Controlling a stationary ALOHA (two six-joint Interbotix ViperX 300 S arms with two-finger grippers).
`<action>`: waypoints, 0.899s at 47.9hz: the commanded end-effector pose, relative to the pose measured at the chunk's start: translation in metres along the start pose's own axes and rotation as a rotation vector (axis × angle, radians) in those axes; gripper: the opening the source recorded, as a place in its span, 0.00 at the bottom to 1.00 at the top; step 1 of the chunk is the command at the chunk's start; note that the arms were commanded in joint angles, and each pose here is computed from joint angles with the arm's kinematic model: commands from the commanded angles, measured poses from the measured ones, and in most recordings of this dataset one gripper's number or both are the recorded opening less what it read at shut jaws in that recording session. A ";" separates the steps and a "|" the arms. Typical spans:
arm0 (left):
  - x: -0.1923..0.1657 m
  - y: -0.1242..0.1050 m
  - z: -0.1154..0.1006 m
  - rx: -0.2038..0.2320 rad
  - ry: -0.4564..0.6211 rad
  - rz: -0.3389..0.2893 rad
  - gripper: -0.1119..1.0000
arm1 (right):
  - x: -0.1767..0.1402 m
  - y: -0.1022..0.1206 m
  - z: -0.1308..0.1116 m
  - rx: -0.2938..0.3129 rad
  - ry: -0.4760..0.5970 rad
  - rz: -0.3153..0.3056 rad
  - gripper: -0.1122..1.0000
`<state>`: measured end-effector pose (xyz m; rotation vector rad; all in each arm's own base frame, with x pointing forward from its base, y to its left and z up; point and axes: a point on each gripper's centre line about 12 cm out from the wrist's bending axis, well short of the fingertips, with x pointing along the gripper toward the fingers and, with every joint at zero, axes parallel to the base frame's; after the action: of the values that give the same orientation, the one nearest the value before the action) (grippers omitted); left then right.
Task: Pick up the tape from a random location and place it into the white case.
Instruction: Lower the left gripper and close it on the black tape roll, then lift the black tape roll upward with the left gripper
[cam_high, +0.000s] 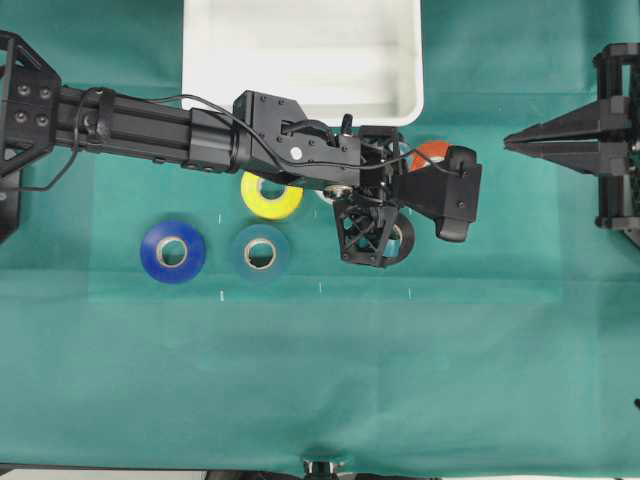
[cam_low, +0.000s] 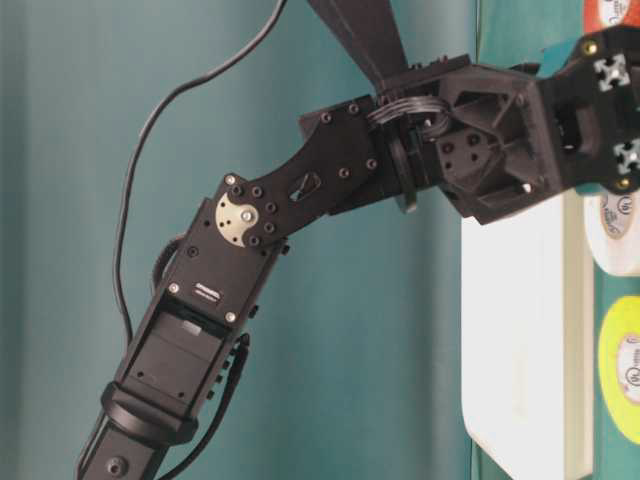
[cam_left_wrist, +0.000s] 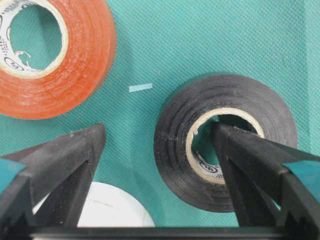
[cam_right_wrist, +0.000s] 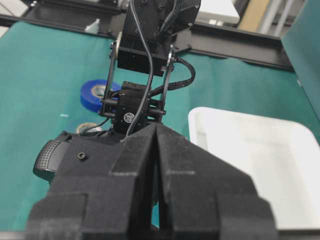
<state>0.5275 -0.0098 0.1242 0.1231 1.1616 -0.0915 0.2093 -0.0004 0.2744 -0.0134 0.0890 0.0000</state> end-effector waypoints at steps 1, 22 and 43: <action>-0.011 0.001 0.006 0.005 -0.024 0.005 0.97 | 0.002 0.000 0.007 -0.002 -0.015 0.000 0.10; -0.014 -0.005 0.004 0.017 0.000 -0.002 0.28 | 0.002 0.000 0.007 0.000 -0.015 0.000 0.10; -0.014 -0.005 0.005 0.017 -0.003 -0.002 0.28 | 0.002 0.000 0.007 0.000 -0.015 0.000 0.10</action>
<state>0.5249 -0.0195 0.1244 0.1363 1.1820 -0.1109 0.2095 -0.0004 0.2739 -0.0133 0.0921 0.0000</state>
